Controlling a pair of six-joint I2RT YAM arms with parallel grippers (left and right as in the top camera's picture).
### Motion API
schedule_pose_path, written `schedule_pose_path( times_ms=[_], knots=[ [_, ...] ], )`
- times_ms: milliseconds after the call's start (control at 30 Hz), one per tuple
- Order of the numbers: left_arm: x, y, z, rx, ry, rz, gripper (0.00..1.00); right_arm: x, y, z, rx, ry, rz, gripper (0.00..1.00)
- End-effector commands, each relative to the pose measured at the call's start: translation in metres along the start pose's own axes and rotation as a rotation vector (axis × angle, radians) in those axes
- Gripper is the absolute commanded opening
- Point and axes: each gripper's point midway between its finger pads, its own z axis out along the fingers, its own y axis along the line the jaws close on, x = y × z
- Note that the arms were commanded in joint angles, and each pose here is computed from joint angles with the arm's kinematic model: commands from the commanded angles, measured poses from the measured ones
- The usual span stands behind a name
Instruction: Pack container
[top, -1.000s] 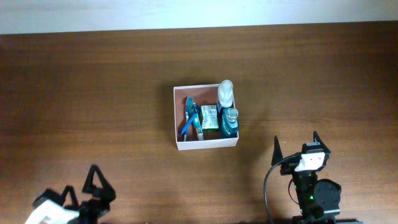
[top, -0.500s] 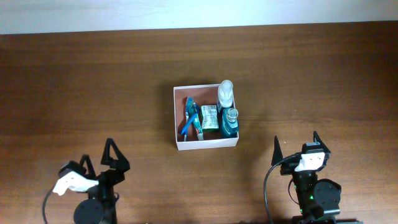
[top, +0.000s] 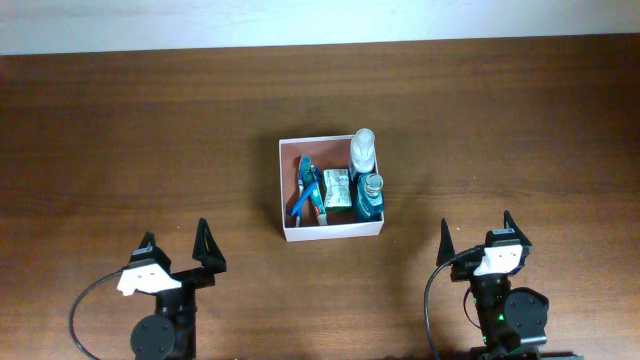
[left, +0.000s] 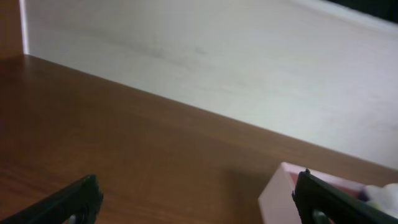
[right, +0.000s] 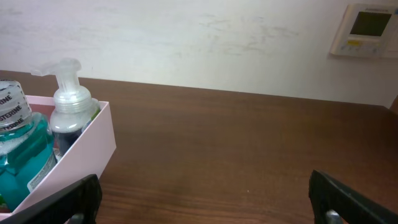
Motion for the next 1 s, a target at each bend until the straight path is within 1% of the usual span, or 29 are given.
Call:
schedule_pose_path(
  times_ms=[0, 133, 333, 533, 633, 967],
  knots=[
    [0.009, 0.006, 0.002, -0.007, 0.011, 0.054, 1.0, 0.002, 0.001, 0.0, -0.003, 0.0, 0.001, 0.98],
    [0.013, 0.002, 0.003, 0.027, 0.027, 0.131, 0.99, 0.002, 0.001, 0.0, -0.003, 0.0, 0.001, 0.98],
    [0.024, 0.004, 0.003, 0.031, 0.056, 0.156, 0.99, 0.002, 0.001, 0.0, -0.003, 0.0, 0.001, 0.98],
    [0.024, 0.003, 0.003, 0.04, 0.055, 0.224, 0.99, 0.002, 0.001, 0.0, -0.003, 0.0, 0.001, 0.98],
    [0.027, -0.001, 0.003, 0.067, 0.063, 0.277, 0.99, 0.002, 0.001, 0.0, -0.003, 0.0, 0.001, 0.98],
    [0.028, -0.002, 0.003, 0.073, 0.067, 0.276, 0.99, 0.002, 0.001, 0.0, -0.003, 0.0, 0.001, 0.98]
  ],
)
